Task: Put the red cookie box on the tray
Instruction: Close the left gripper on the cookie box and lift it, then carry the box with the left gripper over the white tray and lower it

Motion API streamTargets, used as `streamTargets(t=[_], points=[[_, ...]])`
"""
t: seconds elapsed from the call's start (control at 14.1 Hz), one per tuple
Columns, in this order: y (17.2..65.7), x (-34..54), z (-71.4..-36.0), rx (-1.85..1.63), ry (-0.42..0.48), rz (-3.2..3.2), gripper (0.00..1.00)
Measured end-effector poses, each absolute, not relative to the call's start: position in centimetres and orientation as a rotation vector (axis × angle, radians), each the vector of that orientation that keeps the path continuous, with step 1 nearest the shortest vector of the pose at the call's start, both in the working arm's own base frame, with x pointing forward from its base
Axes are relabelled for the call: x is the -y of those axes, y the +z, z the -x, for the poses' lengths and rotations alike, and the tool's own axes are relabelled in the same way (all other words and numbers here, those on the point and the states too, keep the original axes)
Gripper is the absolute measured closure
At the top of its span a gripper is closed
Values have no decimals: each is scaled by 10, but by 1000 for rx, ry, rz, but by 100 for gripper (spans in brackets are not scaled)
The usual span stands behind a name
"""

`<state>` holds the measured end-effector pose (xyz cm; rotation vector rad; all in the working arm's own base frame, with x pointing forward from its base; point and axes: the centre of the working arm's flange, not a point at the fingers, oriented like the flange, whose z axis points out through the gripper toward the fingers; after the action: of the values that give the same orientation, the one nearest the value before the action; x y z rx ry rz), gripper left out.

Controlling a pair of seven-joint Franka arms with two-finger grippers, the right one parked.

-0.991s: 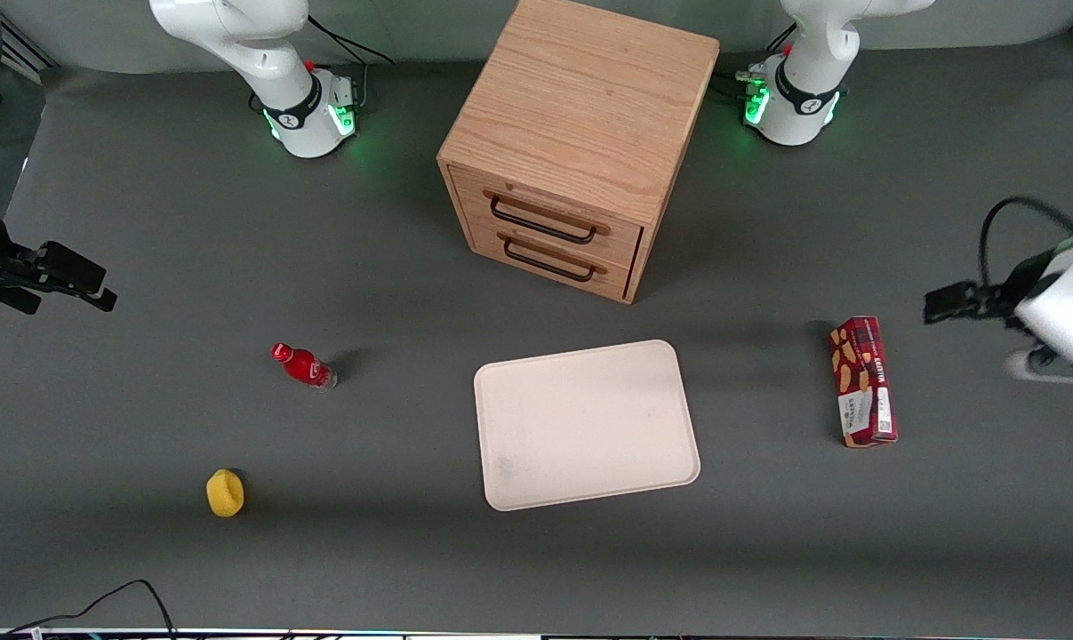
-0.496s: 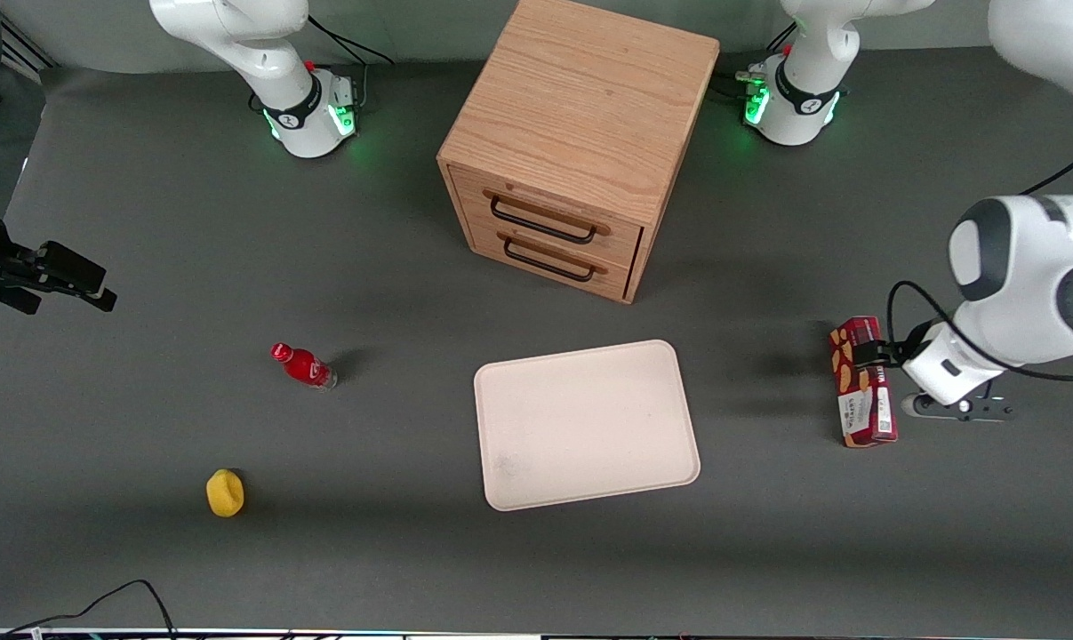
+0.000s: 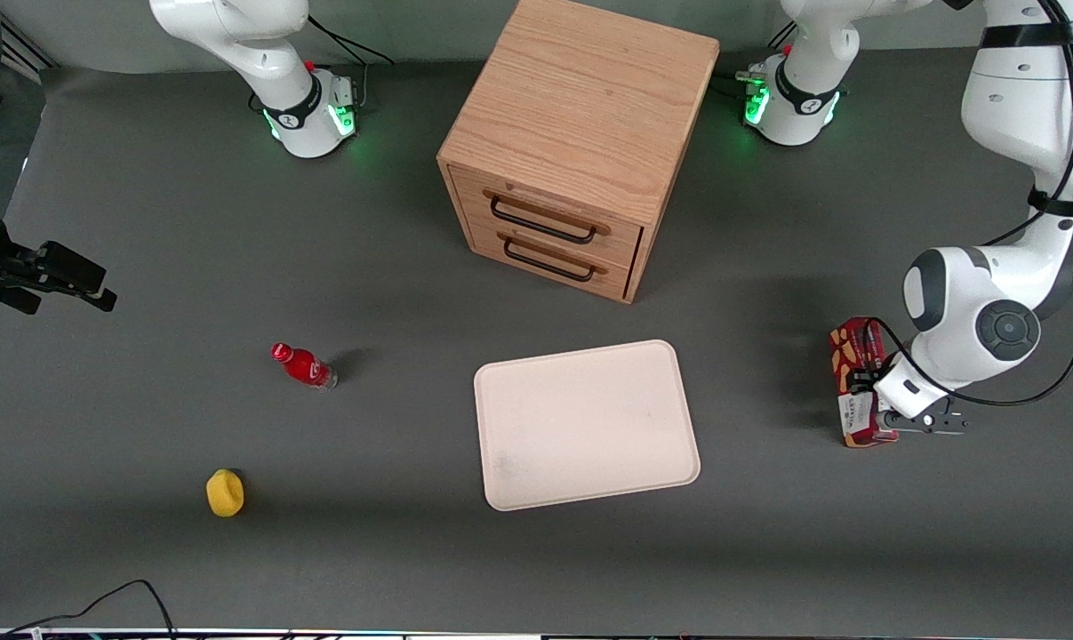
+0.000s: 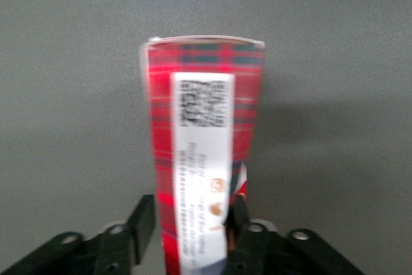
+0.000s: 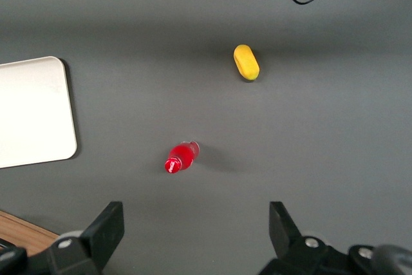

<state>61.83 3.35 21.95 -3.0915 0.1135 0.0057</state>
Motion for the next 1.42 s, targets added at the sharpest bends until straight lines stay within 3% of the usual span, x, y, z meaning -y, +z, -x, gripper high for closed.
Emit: streamTargets(t=[0.14, 0.28, 0.42, 0.64, 1.06, 1.42], points=[[228, -26, -621, -110, 8, 3095, 70], [257, -2, -633, -72, 96, 3090, 88], [317, 51, -657, -5, 168, 3079, 88], [386, 155, -678, 163, 164, 3147, 89], [297, 286, -679, 312, 98, 3177, 89], [258, 313, -673, 294, 100, 3177, 89]])
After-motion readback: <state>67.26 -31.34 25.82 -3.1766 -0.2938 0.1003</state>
